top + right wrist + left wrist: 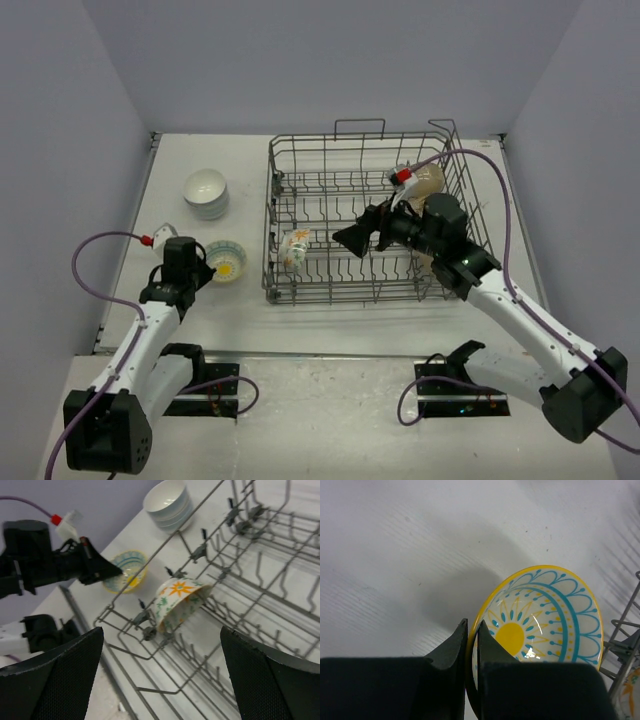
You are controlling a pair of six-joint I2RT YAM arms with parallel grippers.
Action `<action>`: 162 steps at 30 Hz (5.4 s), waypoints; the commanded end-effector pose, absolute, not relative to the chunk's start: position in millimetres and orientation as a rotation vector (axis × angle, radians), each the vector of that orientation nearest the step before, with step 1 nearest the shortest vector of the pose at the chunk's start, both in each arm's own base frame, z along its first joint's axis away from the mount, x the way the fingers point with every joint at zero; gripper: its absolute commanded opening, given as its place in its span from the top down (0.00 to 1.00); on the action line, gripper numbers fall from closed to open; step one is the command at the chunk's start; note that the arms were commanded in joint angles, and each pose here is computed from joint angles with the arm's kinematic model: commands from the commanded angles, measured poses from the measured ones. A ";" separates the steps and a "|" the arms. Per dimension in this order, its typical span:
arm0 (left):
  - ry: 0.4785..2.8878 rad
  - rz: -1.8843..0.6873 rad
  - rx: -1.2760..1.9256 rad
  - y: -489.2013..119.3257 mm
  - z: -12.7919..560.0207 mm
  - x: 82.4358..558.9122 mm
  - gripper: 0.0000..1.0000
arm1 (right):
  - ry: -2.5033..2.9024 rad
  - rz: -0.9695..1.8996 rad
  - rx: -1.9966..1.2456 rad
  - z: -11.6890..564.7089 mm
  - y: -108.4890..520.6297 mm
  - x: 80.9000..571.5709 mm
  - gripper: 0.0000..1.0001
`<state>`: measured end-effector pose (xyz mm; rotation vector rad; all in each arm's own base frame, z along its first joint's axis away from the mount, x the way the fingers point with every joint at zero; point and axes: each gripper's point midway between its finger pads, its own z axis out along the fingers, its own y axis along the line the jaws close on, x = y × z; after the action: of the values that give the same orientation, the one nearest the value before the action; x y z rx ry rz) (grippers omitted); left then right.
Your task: Unload the bowls from the dish rack
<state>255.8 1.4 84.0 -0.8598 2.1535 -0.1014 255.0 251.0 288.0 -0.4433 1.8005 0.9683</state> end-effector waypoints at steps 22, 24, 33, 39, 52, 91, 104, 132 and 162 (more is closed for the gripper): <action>2.006 -0.130 -0.954 9.6 80.8 264.8 0.00 | 2.072 1.531 0.013 219.5 320.4 285.6 0.04; 1.976 -0.147 -0.928 9.2 100.5 265.7 0.00 | 2.080 1.521 0.052 212.6 318.9 287.2 0.07; 1.743 -0.225 -0.769 10.9 260.5 256.8 0.00 | 2.118 1.677 0.054 186.3 341.1 291.7 0.34; 1.647 -0.232 -0.542 4.2 342.4 241.2 0.00 | 2.134 1.698 0.055 175.9 349.6 296.7 0.40; 1.675 -0.123 -0.442 11.5 323.8 238.8 0.00 | 2.090 1.855 -0.027 172.8 370.8 289.3 0.53; 1.749 -0.082 -0.414 11.4 275.5 257.3 0.00 | 1.764 2.217 -0.150 234.0 373.5 270.1 1.00; 1.751 -0.077 -0.413 12.0 275.8 258.3 0.00 | 1.630 2.234 -0.254 282.8 366.0 263.4 1.00; 1.777 -0.508 -0.065 -76.6 423.0 279.3 0.00 | 1.627 0.740 -1.156 323.9 331.4 254.1 1.00; 2.131 -0.440 0.282 -255.6 340.9 285.5 0.58 | 1.425 0.047 -1.271 353.1 288.7 211.1 1.00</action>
<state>277.2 -266.6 339.5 0.3075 2.1304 -0.5276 203.5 291.3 299.5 -1.4312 1.4994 0.0459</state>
